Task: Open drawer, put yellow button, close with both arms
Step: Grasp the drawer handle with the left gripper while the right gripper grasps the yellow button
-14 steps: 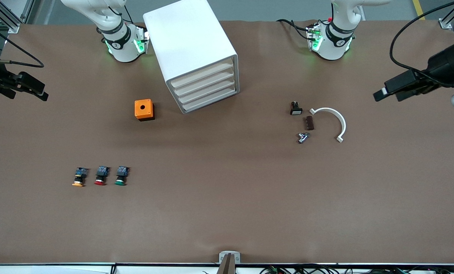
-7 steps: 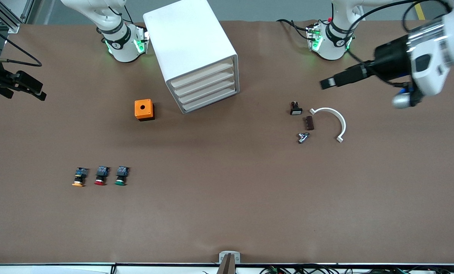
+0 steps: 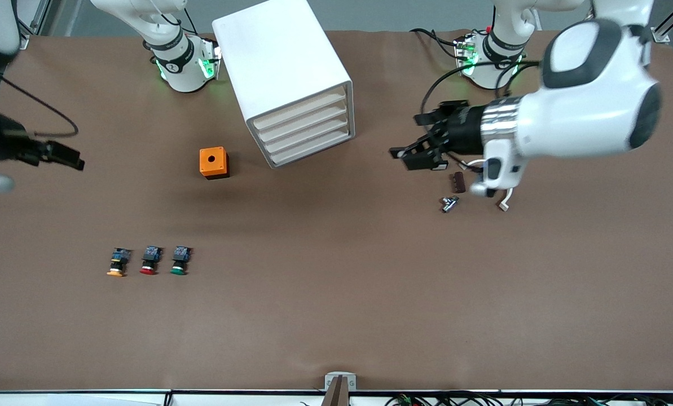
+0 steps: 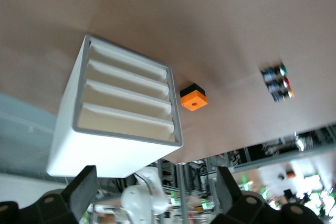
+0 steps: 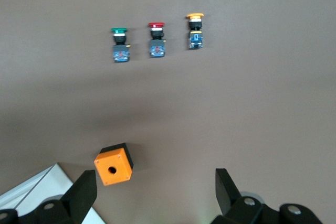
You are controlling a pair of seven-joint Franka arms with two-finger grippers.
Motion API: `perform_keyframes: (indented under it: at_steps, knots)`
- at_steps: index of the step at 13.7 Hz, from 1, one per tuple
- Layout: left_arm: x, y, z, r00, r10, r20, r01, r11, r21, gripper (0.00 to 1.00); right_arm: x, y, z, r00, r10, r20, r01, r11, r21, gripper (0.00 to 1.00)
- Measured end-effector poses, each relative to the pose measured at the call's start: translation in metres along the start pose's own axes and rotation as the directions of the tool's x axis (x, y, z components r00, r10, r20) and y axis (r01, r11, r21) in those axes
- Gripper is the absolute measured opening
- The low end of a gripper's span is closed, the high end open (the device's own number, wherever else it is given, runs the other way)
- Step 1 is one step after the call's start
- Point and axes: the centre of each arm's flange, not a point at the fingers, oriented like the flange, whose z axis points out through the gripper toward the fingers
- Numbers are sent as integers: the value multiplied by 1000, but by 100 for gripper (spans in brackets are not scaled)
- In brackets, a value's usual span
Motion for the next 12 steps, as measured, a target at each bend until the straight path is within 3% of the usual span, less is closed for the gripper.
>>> perform_keyframes:
  at_steps: [3, 6, 9, 12]
  knots:
    - [20, 19, 62, 972, -233, 6, 232, 968, 93, 100, 37, 20, 46, 999, 32, 6, -32, 999, -3, 100]
    - [41, 29, 126, 907, -420, -28, 418, 889, 187, 100, 58, 20, 73, 999, 29, -37, -30, 999, -14, 100]
    - [55, 26, 191, 818, -567, -100, 569, 769, 291, 100, 76, 22, 124, 994, 30, -110, -31, 999, -10, 100]
    - [71, 17, 246, 702, -695, -156, 684, 598, 417, 100, 92, 36, 185, 990, 45, -134, -47, 999, -9, 100]
